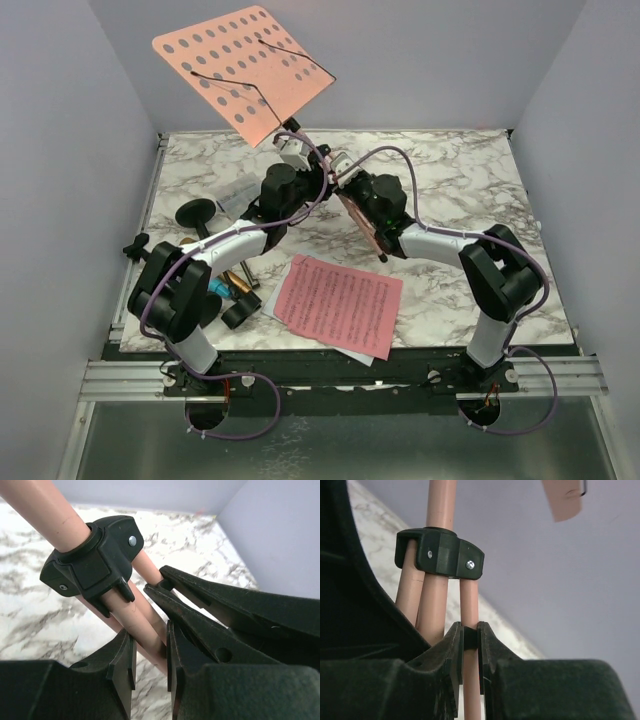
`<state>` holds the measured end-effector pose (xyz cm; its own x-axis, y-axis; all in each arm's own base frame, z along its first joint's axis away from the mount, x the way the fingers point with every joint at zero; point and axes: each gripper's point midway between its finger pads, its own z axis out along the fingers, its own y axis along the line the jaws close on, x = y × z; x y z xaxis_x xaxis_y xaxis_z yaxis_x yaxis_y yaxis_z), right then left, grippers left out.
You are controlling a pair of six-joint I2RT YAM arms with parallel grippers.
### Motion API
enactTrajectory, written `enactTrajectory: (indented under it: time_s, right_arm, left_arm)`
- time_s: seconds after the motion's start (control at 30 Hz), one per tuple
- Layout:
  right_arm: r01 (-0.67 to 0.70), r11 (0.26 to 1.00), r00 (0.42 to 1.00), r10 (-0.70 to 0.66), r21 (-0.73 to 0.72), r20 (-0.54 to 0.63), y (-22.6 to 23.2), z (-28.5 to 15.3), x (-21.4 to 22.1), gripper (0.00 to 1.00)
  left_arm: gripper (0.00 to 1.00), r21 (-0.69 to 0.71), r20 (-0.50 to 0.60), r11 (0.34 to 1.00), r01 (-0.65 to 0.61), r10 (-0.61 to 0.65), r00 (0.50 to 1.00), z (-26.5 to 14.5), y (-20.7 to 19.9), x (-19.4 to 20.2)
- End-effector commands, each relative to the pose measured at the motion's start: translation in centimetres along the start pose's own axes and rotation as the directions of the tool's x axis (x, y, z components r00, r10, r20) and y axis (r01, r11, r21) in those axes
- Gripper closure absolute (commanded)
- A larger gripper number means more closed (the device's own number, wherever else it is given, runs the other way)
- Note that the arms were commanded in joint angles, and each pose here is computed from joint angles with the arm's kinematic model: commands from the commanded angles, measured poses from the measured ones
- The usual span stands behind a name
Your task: Set up the instrument practice props
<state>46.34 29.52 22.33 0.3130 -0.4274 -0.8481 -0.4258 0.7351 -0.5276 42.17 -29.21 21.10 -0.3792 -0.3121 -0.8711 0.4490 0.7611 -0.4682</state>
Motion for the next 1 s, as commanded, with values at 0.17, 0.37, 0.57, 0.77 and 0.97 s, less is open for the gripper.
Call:
enactTrajectory:
  time_s: [0.17,0.37,0.57,0.77,0.97]
  right_arm:
    - [0.095,0.769,0.926,-0.301,0.632,0.228,-15.8,-5.4,-9.1,1.00]
    - [-0.070,0.737,0.916,-0.219,0.672,0.336,-16.7,-7.7,-9.6,1.00]
    - [-0.179,0.706,0.872,-0.209,0.685,0.443,-18.0,-9.7,-11.8,1.00]
    - [-0.254,0.674,0.847,-0.192,0.694,0.496,-20.0,-11.3,-12.2,1.00]
    - [-0.282,0.716,0.859,-0.108,0.639,0.500,-18.7,-10.9,-9.0,1.00]
  left_arm:
    - [1.00,0.290,0.279,0.933,-0.212,0.130,0.952,-4.5,-10.4,-10.0]
    - [1.00,0.233,0.315,0.930,-0.286,0.206,0.927,-5.9,-10.6,-11.2]
    - [1.00,0.230,0.312,0.891,-0.392,0.315,0.897,-6.9,-14.9,-8.5]
    - [1.00,0.232,0.275,0.894,-0.383,0.317,0.908,-7.2,-15.7,-5.8]
    - [1.00,0.254,0.214,0.906,-0.339,0.289,0.933,-6.5,-15.5,-3.6]
